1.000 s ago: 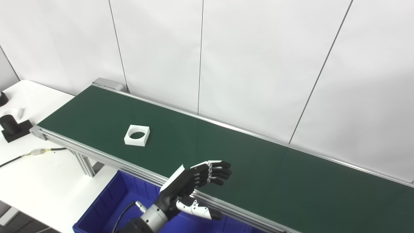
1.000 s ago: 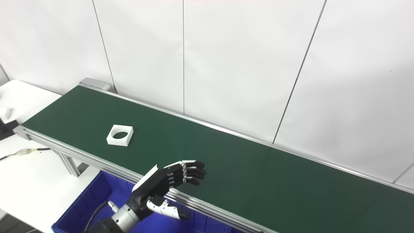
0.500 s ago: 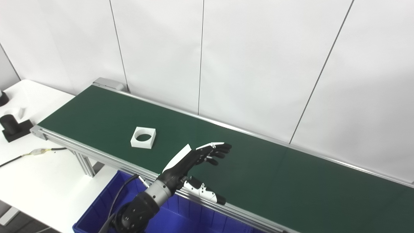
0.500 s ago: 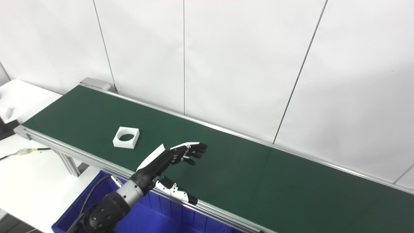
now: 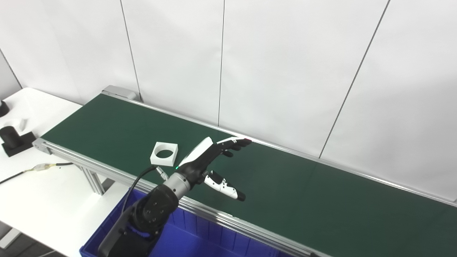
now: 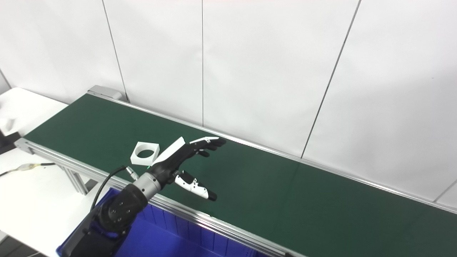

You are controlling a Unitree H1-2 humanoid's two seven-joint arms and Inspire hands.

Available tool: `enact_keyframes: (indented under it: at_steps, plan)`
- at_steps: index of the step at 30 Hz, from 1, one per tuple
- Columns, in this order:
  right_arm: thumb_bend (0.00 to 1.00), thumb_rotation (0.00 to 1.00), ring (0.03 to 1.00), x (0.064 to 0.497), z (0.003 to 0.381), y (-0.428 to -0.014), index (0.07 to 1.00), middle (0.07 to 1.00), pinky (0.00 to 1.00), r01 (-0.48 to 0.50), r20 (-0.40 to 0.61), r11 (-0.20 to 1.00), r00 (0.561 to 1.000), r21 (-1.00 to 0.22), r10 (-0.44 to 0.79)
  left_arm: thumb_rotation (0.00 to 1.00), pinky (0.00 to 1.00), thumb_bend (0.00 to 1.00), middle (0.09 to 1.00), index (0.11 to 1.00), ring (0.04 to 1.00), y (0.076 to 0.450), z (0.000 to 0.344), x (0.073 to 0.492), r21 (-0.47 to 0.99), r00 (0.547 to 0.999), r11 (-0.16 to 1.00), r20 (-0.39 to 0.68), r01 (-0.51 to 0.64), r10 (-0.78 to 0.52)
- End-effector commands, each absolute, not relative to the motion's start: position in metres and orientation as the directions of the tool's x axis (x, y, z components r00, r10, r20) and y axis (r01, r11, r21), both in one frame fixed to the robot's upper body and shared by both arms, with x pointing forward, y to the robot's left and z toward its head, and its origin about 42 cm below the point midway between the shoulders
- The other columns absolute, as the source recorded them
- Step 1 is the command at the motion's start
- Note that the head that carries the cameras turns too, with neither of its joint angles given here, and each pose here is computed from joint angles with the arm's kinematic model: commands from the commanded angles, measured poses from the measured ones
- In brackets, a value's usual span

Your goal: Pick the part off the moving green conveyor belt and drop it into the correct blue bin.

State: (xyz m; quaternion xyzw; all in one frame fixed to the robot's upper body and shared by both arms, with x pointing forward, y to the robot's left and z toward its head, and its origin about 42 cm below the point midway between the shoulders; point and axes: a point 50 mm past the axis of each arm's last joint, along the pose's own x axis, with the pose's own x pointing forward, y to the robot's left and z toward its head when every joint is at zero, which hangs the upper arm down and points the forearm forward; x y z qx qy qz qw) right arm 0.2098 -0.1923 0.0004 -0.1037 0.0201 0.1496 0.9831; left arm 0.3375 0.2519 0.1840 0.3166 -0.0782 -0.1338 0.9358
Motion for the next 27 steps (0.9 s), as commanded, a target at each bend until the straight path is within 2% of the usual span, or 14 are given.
enact_keyframes:
  at_steps: [1,9,21,23,27]
  plan:
    - [0.59,0.29,0.795,0.217,0.009,-0.187,0.909,0.851,0.73,-0.293,0.003,0.934,0.954,-0.202,0.300,0.01,0.82,0.86,0.882,0.852,0.869,0.253,0.202,0.351,0.656,0.943,0.736,0.110,0.169,-0.315]
    - [0.60,0.28,0.794,0.216,0.009,-0.184,0.908,0.849,0.73,-0.292,0.003,0.937,0.955,-0.195,0.298,0.00,0.78,0.87,0.905,0.854,0.889,0.265,0.210,0.373,0.734,0.960,0.664,0.059,0.145,-0.275]
    - [0.59,0.28,0.791,0.216,0.009,-0.180,0.913,0.847,0.73,-0.293,0.007,0.936,0.954,-0.195,0.300,0.00,0.80,0.86,0.921,0.868,0.930,0.302,0.216,0.403,0.827,0.987,0.552,-0.027,0.109,-0.155]
    - [0.58,0.28,0.787,0.216,0.009,-0.179,0.915,0.845,0.73,-0.293,0.007,0.934,0.954,-0.202,0.301,0.00,0.82,0.85,0.922,0.877,0.923,0.310,0.216,0.409,0.846,0.991,0.524,-0.037,0.100,-0.130]
    - [0.59,0.29,0.788,0.216,0.009,-0.178,0.912,0.845,0.72,-0.291,0.008,0.936,0.954,-0.197,0.298,0.00,0.81,0.85,0.926,0.881,0.919,0.325,0.218,0.418,0.878,0.994,0.469,-0.052,0.094,-0.101]
